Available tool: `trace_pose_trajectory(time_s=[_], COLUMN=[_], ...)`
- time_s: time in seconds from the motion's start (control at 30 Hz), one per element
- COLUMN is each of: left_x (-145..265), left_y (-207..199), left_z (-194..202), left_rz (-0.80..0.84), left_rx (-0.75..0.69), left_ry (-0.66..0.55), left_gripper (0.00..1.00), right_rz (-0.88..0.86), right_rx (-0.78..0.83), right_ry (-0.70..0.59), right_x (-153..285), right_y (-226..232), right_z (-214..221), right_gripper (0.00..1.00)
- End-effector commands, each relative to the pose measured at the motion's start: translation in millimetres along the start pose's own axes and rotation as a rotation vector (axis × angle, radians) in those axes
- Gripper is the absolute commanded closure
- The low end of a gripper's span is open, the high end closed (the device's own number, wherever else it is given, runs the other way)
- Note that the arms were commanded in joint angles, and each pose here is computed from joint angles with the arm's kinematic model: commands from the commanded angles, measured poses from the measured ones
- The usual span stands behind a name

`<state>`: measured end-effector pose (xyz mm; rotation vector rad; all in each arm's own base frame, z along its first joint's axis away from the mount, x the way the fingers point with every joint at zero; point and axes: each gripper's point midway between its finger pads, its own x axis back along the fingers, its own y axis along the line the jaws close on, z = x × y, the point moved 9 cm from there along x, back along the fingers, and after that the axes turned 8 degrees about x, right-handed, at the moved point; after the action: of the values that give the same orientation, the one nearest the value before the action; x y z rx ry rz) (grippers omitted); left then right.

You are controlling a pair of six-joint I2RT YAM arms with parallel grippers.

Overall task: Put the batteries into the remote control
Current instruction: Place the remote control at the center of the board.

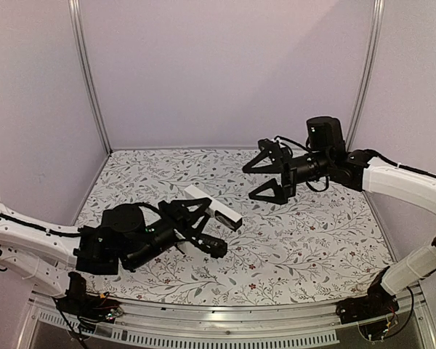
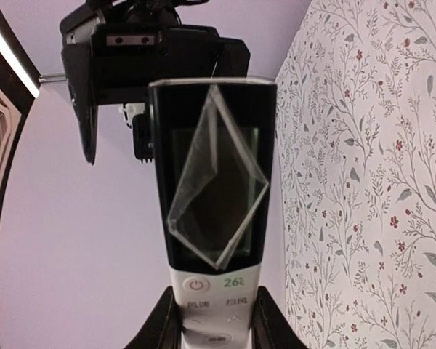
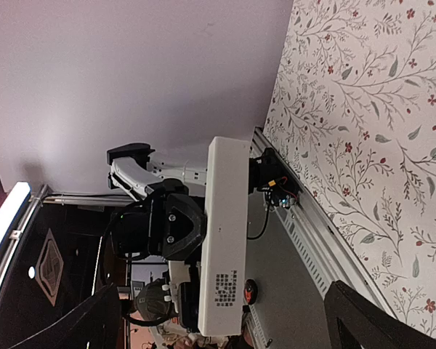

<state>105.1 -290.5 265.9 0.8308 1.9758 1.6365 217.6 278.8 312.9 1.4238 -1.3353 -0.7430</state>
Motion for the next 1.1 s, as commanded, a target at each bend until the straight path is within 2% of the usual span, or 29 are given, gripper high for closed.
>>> trace_pose_trajectory(time_s=[0.0, 0.2, 0.33, 0.43, 0.63, 0.8, 0.9, 1.07], left_x=[-4, -22, -41, -56, -72, -84, -88, -96], left_y=[27, 51, 67, 68, 60, 37, 20, -4], left_z=[16, 43, 65, 82, 114, 138, 149, 161], left_rz=[0.131, 0.24, 0.271, 0.328, 0.347, 0.279, 0.24, 0.235], left_rx=[0.315, 0.743, 1.038, 1.245, 1.61, 1.777, 1.819, 1.863], left_ry=[0.083, 0.238, 0.402, 0.522, 0.597, 0.774, 0.881, 0.992], left_gripper=[0.87, 0.88, 0.92, 1.0, 1.0, 1.0, 1.0, 1.0], right_rz=[0.19, 0.437, 0.472, 0.489, 0.5, 0.506, 0.51, 0.516], right_rx=[0.032, 0.097, 0.136, 0.152, 0.159, 0.151, 0.146, 0.136], right_ry=[-0.237, -0.349, -0.358, -0.357, -0.342, -0.331, -0.326, -0.316], right_x=[53, 87, 92, 93, 93, 92, 91, 90], right_y=[-10, -27, -28, -28, -32, -38, -41, -47], right_z=[-12, -13, -13, -12, -9, -7, -5, -2], right_gripper=[0.01, 0.01, 0.01, 0.01, 0.01, 0.01, 0.01, 0.01])
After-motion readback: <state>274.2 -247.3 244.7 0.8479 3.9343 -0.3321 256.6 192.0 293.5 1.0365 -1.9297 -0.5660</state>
